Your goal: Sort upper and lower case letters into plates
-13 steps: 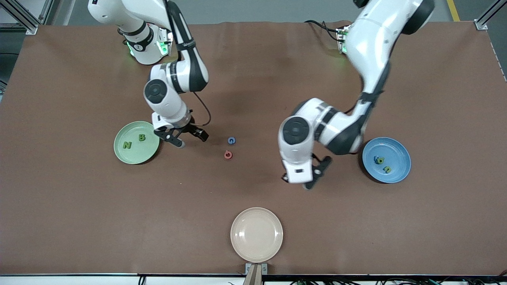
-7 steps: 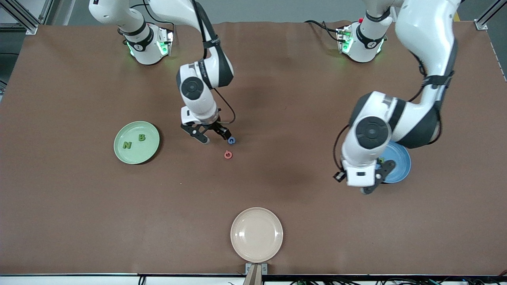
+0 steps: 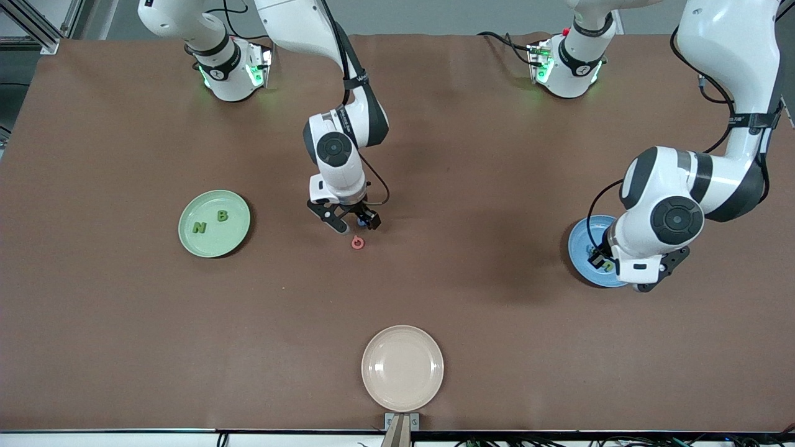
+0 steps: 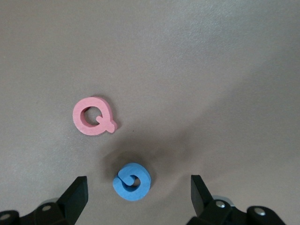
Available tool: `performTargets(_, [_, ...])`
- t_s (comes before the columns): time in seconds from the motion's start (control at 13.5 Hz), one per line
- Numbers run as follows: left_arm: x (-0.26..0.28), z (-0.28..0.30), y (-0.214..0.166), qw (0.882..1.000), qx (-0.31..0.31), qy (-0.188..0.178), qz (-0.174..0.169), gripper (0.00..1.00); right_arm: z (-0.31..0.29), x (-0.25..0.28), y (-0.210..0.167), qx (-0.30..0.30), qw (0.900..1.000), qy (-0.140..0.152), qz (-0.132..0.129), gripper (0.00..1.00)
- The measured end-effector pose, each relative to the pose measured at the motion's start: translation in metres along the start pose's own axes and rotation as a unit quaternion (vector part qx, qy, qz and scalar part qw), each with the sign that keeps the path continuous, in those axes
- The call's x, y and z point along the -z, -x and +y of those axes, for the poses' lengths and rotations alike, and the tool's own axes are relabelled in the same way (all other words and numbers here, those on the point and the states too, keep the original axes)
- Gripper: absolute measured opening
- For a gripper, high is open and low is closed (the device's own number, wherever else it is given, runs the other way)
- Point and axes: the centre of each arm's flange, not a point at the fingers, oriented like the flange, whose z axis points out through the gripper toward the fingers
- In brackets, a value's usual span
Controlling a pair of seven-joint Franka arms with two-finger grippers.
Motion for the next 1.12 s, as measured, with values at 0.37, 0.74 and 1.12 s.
performTargets(0.37, [-0.057,-0.029,-0.024,0.999,0.027,0.008,-0.020,0.54,-0.001,-0.010,0.007,0.005,1.000,0.006,-0.001,0.73])
performTargets(0.74, [-0.021,-0.025,-0.035,0.999,0.033,0.036,0.007,1.00,-0.006,-0.003,0.007,0.007,1.000,0.000,-0.003,0.36])
performTargets(1.12, [0.101,-0.042,-0.050,0.995,-0.044,0.056,0.066,1.00,0.005,0.002,-0.032,0.030,0.999,0.028,-0.013,0.36])
